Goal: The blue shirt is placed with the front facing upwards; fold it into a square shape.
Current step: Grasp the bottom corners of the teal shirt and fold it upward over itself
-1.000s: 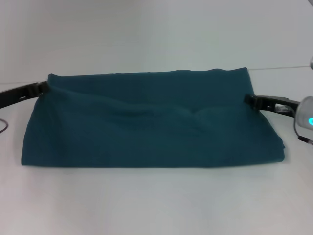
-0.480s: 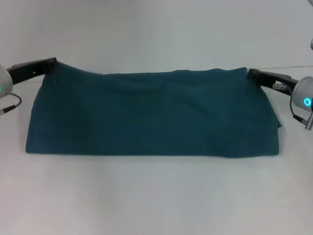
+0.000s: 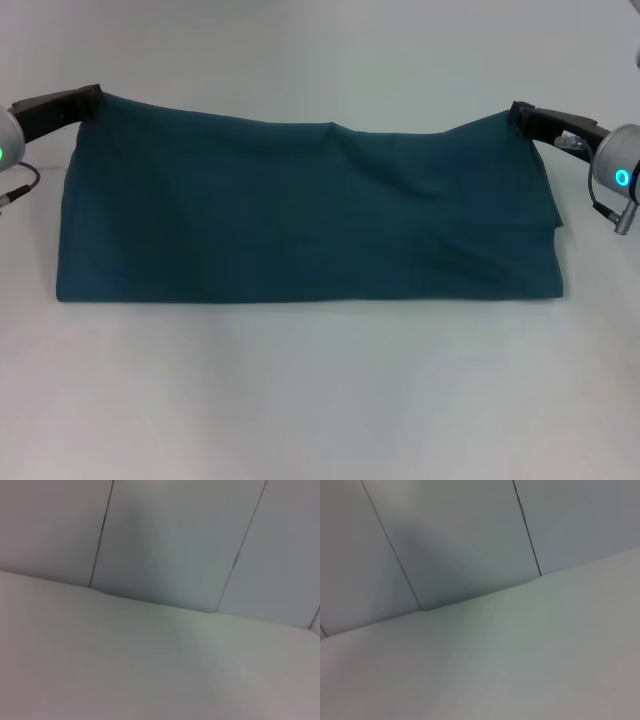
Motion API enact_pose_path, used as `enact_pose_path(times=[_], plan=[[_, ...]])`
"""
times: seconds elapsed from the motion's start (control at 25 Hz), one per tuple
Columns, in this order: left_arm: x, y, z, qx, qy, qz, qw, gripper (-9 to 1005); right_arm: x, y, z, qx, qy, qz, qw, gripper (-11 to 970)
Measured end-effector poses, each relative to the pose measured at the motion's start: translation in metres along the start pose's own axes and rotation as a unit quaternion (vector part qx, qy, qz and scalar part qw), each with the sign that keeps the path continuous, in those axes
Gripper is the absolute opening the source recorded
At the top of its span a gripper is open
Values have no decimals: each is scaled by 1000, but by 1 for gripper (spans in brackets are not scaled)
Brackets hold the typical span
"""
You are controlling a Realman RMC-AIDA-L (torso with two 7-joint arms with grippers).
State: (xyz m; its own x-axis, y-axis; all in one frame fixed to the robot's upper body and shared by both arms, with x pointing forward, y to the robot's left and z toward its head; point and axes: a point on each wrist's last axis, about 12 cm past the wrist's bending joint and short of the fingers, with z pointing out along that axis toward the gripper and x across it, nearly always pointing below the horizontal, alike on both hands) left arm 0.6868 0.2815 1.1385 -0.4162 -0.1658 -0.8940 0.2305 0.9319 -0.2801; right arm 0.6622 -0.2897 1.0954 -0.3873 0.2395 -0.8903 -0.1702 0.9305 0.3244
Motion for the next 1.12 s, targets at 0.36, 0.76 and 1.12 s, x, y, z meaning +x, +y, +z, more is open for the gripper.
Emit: enact_pose_path(times=[0.36,0.76,1.12], plan=[[0,-2,2,-8,-18,-3,1000,30,-4,4,4,5,-12,-8,1000,7],[3,-1,4,-18,-17,-1,1000,54,-6,4,5,7,-13,-13,1000,20],[20,-13,9,-33,-16,31,999,75,-2,4,7,22,-9,-31,999,109]])
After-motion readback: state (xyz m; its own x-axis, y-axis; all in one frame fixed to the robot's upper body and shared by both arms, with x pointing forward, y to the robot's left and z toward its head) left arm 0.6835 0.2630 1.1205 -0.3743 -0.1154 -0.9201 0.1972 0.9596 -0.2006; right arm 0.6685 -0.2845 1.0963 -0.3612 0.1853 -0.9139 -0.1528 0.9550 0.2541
